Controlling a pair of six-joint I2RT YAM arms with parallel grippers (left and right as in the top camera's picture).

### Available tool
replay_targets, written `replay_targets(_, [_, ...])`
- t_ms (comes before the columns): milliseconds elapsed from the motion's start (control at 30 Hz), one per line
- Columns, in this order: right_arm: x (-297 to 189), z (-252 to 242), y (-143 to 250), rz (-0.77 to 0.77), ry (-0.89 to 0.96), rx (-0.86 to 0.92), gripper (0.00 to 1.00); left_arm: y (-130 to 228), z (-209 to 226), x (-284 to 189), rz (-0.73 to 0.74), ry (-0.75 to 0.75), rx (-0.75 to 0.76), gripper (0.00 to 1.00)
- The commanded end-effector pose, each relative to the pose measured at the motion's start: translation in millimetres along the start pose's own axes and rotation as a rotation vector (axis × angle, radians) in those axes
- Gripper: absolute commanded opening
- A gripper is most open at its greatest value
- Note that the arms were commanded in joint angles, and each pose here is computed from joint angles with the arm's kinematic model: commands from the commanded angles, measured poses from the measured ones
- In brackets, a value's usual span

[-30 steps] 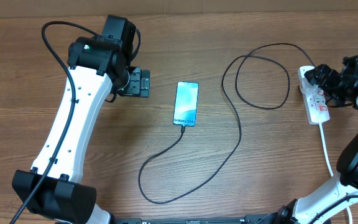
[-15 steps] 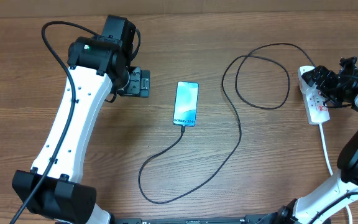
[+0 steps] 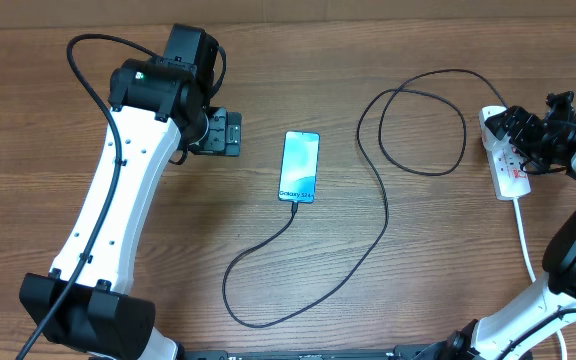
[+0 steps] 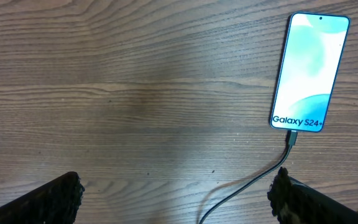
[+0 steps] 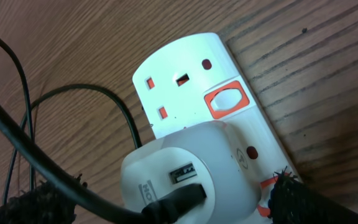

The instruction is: Plug charger to phone and switch on socket

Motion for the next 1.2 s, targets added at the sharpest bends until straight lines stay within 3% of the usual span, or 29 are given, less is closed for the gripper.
replay_targets(0, [10.9, 8.8, 11.7, 0.063, -0.041, 0.023, 1.00, -1.9, -1.1, -0.9, -0.007, -0.007, 0.020, 0.99])
replay_targets(867, [11.5, 16.1, 17.2, 0.099, -0.097, 0.038, 1.00, -1.9, -1.1, -0.9, -0.007, -0.007, 0.020, 1.00])
replay_targets(1167, [2.8, 4.9, 8.6, 0.073, -0.022, 0.123, 1.00, -1.9, -1.1, -0.9, -0.007, -0.007, 0.020, 1.00])
Point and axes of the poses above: each gripper's point midway between its finger pads, its own x axis out along the fingers, its own z axis along the line the jaws close on, y = z × x, the point moved 8 cm from there along -x, back along the fingers, and after that the axes turned 5 degrees about x, right-handed, at the moved point
